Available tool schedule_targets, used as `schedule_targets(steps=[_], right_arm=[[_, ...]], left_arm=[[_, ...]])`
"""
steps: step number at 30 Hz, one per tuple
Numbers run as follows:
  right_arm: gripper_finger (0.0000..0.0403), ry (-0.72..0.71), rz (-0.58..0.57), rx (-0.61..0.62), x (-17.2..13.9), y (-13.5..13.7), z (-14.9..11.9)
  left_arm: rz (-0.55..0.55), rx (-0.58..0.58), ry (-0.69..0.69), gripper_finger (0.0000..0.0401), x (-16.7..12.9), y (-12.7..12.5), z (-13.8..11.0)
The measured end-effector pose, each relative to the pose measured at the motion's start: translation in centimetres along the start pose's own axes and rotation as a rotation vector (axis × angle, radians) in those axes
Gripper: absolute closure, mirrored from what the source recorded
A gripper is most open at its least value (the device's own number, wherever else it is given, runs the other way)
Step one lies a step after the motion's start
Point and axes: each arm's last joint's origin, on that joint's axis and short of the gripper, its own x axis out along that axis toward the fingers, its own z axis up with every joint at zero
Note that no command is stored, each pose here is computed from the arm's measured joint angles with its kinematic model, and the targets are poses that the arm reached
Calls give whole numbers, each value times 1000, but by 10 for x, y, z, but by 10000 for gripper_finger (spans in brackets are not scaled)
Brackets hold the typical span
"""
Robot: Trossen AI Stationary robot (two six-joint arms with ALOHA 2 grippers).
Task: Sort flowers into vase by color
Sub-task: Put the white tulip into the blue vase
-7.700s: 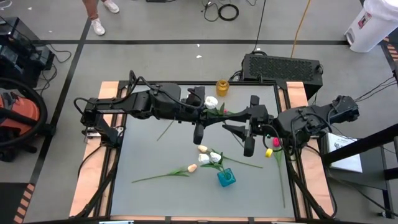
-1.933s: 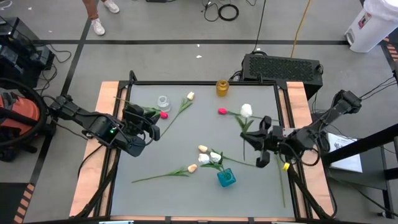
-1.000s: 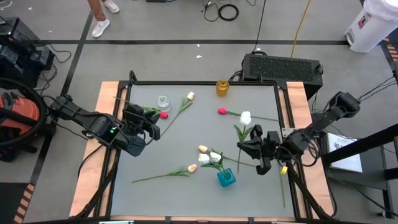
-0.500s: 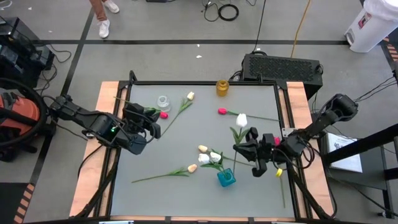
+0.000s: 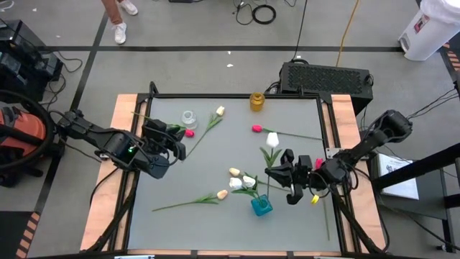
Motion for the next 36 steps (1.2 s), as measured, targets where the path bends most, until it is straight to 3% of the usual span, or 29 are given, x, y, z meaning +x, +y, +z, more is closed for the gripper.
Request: schedule_targets(steps=[36], right_arm=[[403, 13, -34, -1, 10, -9, -16]], left_arm=[[3, 14, 1, 278, 0, 1, 0]])
